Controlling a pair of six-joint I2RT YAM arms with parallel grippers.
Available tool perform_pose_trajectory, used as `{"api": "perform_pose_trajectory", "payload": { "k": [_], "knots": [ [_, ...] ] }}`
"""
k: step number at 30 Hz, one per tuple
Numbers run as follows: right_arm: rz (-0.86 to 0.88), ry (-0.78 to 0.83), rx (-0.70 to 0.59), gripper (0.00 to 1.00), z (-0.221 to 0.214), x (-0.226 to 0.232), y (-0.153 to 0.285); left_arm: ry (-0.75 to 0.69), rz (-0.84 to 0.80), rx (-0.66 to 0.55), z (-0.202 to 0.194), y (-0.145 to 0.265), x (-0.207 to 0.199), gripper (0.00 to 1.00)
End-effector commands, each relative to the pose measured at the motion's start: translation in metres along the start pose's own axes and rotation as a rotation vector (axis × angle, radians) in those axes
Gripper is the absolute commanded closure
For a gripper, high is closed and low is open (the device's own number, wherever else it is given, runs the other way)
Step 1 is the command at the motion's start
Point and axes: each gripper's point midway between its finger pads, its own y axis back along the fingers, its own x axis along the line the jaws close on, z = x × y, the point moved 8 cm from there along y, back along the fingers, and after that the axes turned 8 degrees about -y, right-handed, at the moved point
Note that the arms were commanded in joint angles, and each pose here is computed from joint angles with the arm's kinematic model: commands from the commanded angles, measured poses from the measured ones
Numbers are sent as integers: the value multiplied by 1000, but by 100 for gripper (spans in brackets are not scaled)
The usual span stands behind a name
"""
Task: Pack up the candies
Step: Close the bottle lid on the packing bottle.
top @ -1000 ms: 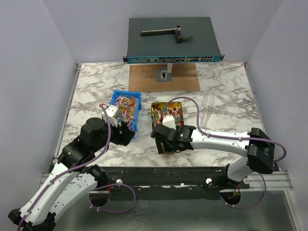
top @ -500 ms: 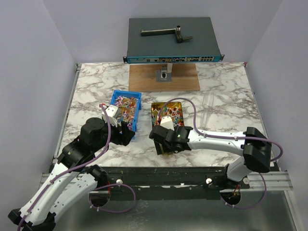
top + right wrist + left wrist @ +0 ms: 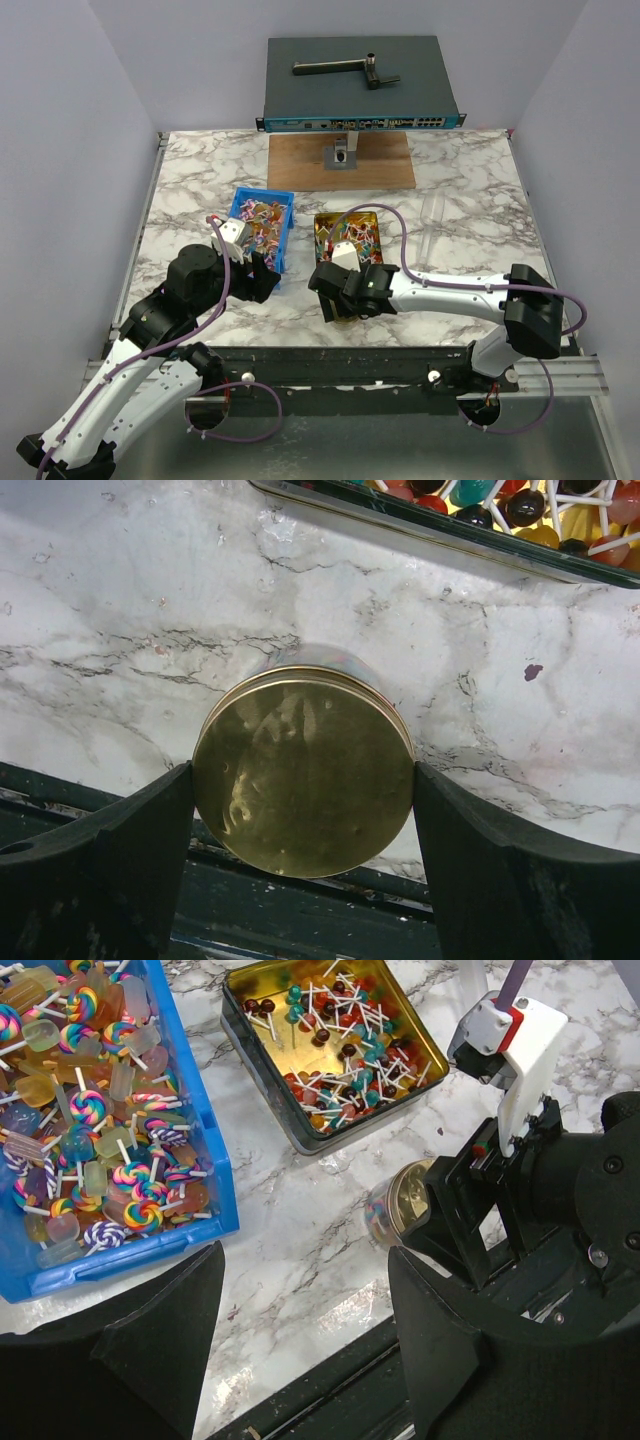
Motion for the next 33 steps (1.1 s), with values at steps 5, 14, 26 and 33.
{"api": "perform_pose_trajectory", "payload": {
  "k": [5, 14, 26, 33],
  "knots": [
    [-22, -12, 6, 18, -10, -3, -7, 5, 32, -1, -1, -2, 4, 31],
    [-3, -24, -12, 6, -5, 0, -2, 6, 33, 4, -2, -3, 4, 31],
    [43, -29, -24, 0, 3, 6, 9, 5, 32, 4, -2, -3, 4, 31],
    [93, -52, -60, 0, 11, 6, 24, 9, 36, 9, -2, -4, 4, 29]
  ]
}}
